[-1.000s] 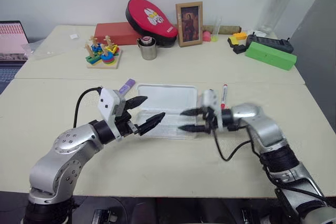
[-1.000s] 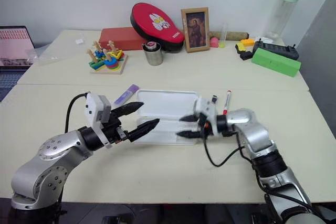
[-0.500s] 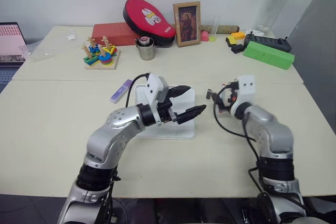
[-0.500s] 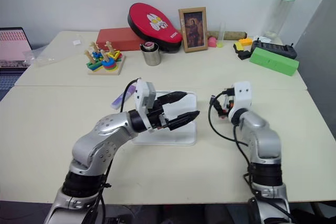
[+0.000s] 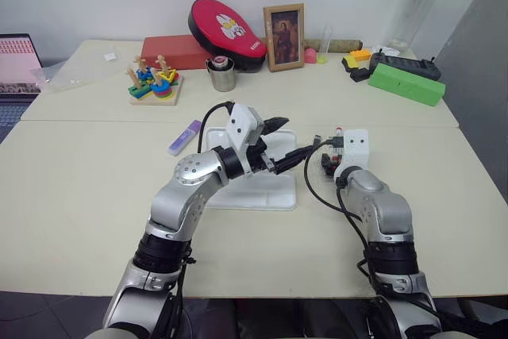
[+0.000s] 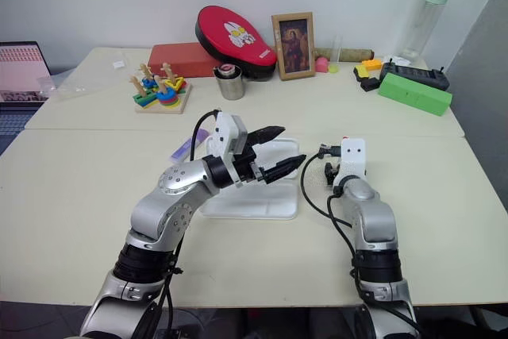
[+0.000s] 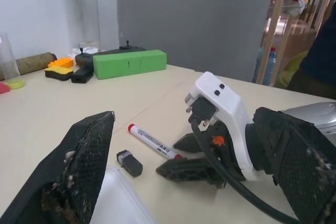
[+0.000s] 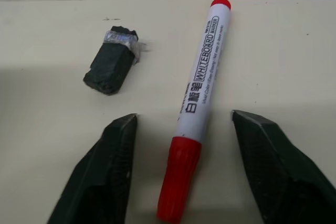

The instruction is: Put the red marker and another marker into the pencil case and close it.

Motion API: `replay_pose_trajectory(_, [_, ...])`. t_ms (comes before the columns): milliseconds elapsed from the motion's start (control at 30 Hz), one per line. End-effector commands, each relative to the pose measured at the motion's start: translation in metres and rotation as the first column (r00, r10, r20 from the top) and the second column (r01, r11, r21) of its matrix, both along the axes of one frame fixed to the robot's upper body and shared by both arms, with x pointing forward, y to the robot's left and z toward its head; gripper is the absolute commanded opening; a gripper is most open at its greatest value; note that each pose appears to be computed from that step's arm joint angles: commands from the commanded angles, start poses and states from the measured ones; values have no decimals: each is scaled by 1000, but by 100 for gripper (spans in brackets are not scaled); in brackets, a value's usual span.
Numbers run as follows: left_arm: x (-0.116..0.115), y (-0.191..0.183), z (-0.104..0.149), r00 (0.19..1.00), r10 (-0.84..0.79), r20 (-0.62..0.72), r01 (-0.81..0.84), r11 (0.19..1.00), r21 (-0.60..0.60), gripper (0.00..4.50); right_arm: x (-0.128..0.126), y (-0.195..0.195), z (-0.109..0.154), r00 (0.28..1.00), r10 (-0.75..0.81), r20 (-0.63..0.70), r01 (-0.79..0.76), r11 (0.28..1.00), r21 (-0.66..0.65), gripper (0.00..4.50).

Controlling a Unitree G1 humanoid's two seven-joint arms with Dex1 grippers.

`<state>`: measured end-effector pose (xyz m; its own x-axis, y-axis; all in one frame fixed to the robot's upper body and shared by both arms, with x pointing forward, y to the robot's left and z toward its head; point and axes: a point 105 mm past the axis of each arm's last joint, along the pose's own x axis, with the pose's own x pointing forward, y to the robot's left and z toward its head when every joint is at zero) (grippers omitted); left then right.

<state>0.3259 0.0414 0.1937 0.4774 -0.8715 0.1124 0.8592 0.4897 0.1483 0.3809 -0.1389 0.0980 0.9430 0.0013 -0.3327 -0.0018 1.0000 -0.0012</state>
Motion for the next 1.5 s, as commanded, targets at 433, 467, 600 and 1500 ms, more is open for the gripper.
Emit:
replay_pose_trajectory(433, [1,8,23,994,57,92,-53,997,-48,450,15,-19,36,981,-72,180,67,997,31,30])
replay_pose_trajectory(467, [0,15,27,993,78,87,-72,995,-76,450,20,-16,57,963,-41,268,29,998,47,30])
replay_pose_trajectory(600, [-12,54,30,983,172,57,-166,980,-107,450,13,39,129,786,313,533,-396,917,45,30])
replay_pose_trajectory(1500, [-65,161,-27,874,459,-157,-465,885,1,450,-38,144,36,86,990,-108,-948,48,-314,153])
